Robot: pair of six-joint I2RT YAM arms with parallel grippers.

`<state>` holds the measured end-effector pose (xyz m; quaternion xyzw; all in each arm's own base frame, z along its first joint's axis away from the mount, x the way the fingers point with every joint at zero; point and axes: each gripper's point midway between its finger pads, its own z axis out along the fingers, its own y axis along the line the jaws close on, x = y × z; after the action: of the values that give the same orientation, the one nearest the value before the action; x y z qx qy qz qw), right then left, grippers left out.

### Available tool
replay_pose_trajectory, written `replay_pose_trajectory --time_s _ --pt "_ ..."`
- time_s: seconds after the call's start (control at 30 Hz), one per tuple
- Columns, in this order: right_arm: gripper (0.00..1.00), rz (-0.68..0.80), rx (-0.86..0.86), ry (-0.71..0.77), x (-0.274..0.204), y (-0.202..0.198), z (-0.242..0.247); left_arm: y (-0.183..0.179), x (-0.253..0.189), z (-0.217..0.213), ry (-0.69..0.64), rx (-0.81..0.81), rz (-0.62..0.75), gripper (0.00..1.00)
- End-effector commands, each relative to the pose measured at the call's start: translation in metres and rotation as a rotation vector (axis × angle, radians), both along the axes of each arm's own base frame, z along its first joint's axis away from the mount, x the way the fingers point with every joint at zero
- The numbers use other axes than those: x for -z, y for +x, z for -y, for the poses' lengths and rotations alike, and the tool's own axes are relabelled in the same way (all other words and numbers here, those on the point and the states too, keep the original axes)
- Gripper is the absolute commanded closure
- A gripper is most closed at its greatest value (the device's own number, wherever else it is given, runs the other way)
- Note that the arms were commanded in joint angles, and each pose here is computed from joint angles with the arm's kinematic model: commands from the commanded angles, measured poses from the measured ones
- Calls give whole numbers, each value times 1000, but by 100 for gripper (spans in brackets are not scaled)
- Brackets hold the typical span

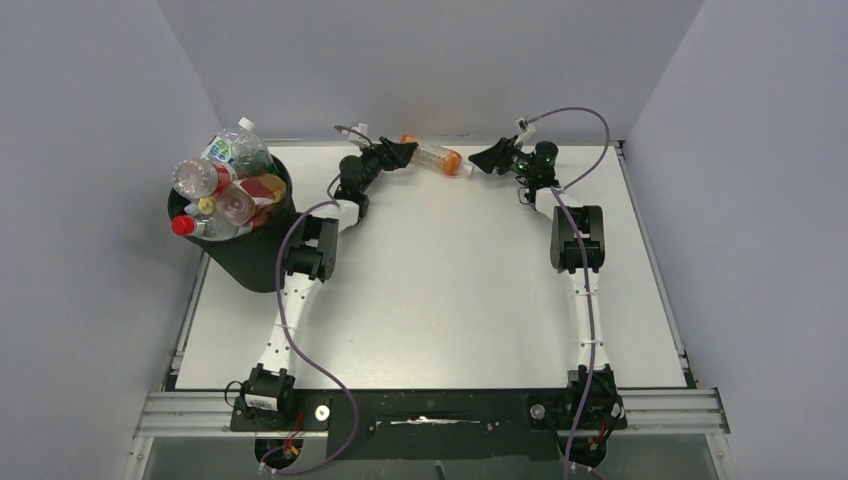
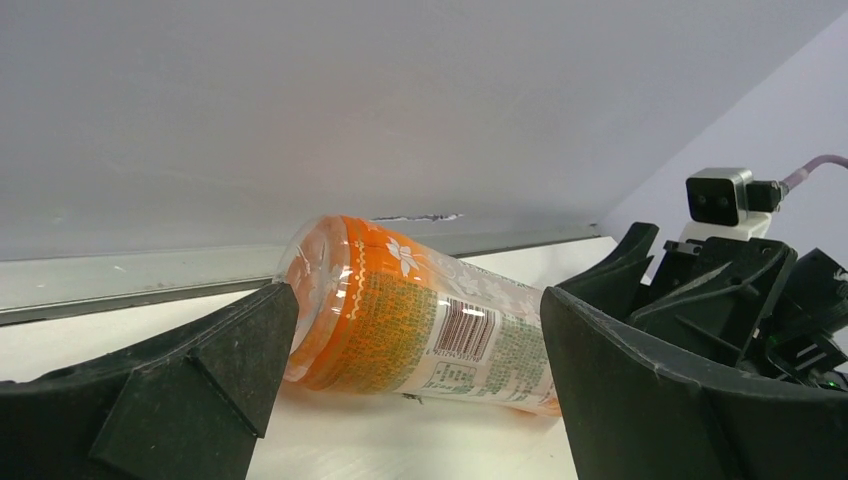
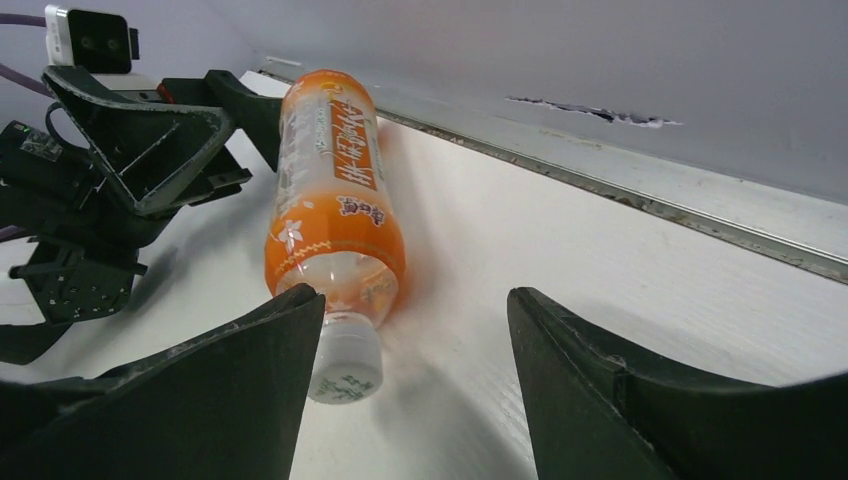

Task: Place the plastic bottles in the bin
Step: Move the plastic bottle to the center of the board.

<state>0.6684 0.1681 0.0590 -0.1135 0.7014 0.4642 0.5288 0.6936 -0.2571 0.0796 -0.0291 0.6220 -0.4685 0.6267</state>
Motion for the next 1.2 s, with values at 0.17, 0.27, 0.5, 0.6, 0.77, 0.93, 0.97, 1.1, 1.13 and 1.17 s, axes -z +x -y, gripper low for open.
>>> replay_pose_trajectory --time_s 0.17,0.27,0.5,0.6,0.77,0.93,0.97,1.1,1.13,1.17 --pt "32 85 -92 -5 -36 -26 -16 -19 -12 29 29 78 -1 6" --pt "33 40 -81 -26 -25 -39 -16 -25 -12 32 32 85 -7 7" --pt "48 12 -73 -45 -23 -55 -20 -46 -26 44 56 112 -6 8" --pt "52 17 -89 -34 -30 -58 -25 -57 -27 47 70 118 -14 8" --pt "59 5 -132 -59 -33 -84 -42 -82 -30 47 66 126 -33 8" --pt "64 -26 -131 -72 -42 -121 -51 -111 -48 52 73 139 -49 9" --pt "64 -36 -122 -80 -43 -128 -51 -118 -45 54 81 141 -64 9" --pt "65 -84 -88 -126 -42 -157 -52 -152 -53 66 138 151 -94 9" --pt "66 -102 -85 -140 -40 -165 -52 -163 -47 68 151 158 -118 9" --pt "66 -121 -83 -156 -36 -173 -54 -172 -47 70 158 162 -131 10"
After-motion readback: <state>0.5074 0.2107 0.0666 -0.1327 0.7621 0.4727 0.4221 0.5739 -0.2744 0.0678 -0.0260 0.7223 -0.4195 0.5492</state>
